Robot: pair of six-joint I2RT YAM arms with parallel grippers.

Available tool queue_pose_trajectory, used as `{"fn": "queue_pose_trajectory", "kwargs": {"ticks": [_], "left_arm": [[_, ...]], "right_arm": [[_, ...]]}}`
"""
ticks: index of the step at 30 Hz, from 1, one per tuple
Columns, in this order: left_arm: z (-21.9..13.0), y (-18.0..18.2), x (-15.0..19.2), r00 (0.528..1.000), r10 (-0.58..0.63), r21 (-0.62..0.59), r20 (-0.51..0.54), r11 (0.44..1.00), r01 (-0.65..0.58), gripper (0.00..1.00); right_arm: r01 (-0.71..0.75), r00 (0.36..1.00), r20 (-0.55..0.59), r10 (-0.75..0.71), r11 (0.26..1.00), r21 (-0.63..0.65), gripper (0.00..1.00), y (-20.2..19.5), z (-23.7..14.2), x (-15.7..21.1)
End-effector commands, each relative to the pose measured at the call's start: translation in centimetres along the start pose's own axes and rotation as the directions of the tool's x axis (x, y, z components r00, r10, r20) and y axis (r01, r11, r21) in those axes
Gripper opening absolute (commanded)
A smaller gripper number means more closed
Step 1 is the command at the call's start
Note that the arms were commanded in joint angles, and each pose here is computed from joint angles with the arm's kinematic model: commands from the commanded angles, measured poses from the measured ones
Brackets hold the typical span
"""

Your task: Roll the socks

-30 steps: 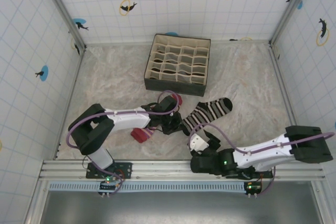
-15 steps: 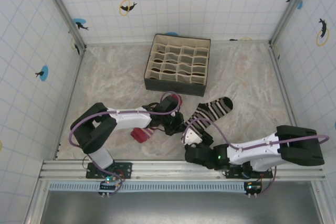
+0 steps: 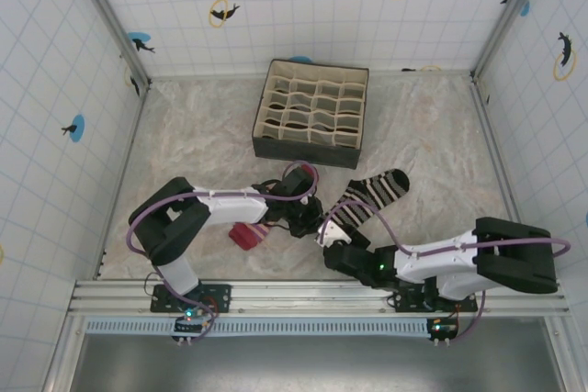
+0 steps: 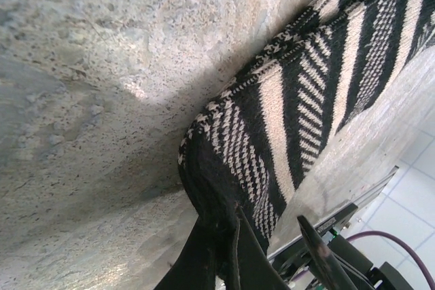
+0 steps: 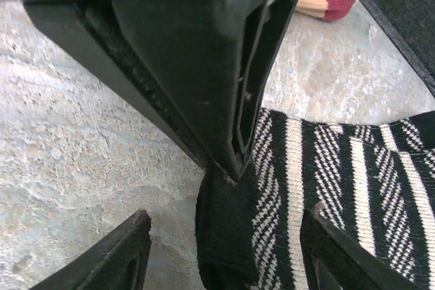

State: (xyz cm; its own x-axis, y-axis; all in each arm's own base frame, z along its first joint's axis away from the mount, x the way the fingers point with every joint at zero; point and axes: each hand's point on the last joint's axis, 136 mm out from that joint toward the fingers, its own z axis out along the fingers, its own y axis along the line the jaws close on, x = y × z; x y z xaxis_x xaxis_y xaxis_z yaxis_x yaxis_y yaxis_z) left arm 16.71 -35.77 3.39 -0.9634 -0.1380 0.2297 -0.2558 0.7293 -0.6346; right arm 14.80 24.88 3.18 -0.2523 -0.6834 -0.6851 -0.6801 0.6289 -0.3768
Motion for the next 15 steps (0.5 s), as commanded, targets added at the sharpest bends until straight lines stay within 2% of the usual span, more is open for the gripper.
{"fn": "queue_pose_trajectory", "kwargs": {"ticks": [1, 8, 12, 15], "left_arm": [[0.1, -0.5, -0.1, 1.0, -0.002, 0.008, -0.012, 1.0, 0.002, 0.0], [0.2, 0.1, 0.0, 1.0, -0.002, -0.011, -0.023, 1.0, 0.002, 0.0], [0.1, 0.3, 0.0, 1.0, -0.003, -0.018, -0.021, 1.0, 0.003, 0.0], [-0.2, 0.3, -0.4, 1.0, 0.005, -0.028, 0.011, 1.0, -0.005, 0.0]], "right_arm": [[-0.008, 1.0, 0.003, 0.008, 0.999, 0.051, 0.59, -0.6, 0.5, 0.0], [0.007, 1.0, -0.003, -0.007, 0.994, 0.107, 0.57, -1.3, 1.0, 0.4], [0.004, 1.0, -0.012, -0.003, 0.995, 0.098, 0.39, -1.2, 1.4, 0.6], [-0.002, 1.0, -0.023, 0.004, 0.996, 0.089, 0.18, -1.2, 1.6, 1.0]]}}
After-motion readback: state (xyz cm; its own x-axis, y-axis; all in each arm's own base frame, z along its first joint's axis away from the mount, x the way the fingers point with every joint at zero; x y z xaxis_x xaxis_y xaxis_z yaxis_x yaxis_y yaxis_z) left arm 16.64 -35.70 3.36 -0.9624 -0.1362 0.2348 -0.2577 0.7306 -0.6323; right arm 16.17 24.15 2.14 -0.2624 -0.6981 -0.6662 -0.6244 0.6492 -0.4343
